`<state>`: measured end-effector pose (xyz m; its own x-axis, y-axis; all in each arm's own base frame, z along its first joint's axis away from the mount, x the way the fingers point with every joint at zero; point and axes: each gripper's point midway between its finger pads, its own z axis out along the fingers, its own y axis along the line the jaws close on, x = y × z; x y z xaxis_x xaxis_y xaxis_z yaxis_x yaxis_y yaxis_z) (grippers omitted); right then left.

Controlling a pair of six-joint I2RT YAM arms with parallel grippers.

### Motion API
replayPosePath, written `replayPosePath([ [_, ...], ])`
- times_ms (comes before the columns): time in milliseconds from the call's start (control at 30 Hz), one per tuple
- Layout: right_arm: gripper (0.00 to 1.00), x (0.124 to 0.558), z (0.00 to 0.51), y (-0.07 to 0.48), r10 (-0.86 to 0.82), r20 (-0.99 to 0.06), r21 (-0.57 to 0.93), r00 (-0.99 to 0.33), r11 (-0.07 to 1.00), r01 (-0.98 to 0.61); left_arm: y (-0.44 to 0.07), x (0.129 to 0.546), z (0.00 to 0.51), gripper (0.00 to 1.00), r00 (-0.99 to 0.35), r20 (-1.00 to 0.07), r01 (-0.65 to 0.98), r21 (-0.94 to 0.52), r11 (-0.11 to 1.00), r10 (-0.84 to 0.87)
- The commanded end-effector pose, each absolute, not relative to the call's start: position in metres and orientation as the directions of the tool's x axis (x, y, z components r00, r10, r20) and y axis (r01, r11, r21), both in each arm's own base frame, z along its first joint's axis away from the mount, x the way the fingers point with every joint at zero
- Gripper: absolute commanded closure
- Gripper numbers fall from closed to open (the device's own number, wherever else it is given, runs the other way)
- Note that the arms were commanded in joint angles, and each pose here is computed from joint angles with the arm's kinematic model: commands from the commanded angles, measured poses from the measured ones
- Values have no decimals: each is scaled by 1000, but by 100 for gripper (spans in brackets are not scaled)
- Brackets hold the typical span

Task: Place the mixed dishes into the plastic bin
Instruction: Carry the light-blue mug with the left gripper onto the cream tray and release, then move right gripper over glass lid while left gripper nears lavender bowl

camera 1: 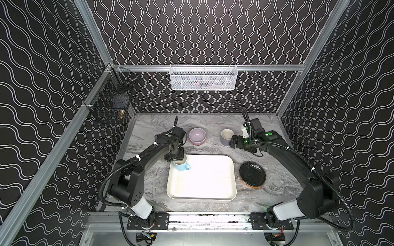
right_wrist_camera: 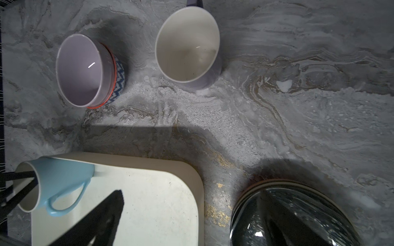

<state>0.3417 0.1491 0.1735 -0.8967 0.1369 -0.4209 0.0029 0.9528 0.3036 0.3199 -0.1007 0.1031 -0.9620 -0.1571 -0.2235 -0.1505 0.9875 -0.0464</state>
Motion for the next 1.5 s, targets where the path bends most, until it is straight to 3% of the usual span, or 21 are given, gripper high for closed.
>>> replayPosePath([
  [0,1,326,162,130,164,-366,255,-916,964,70,-107,325,118,48,-961,-241,-119,-78,990,-135],
  [267,1,282,137,79,326,-280,125,-903,945,302,-119,341,154,43,-942,-314,-79,-139,987,-119],
  [500,1,234,112,47,525,-190,89,-830,851,517,-141,351,172,40,-932,-352,-15,-194,981,-84],
  [933,2,187,78,34,664,-88,55,-742,747,662,-257,361,205,36,-887,-455,221,-270,937,78],
  [1067,15,182,70,35,673,-69,78,-736,740,669,-272,356,205,36,-883,-457,254,-266,930,111],
  [1467,40,194,71,33,656,-108,120,-747,755,645,-270,355,200,36,-884,-447,258,-225,939,136],
])
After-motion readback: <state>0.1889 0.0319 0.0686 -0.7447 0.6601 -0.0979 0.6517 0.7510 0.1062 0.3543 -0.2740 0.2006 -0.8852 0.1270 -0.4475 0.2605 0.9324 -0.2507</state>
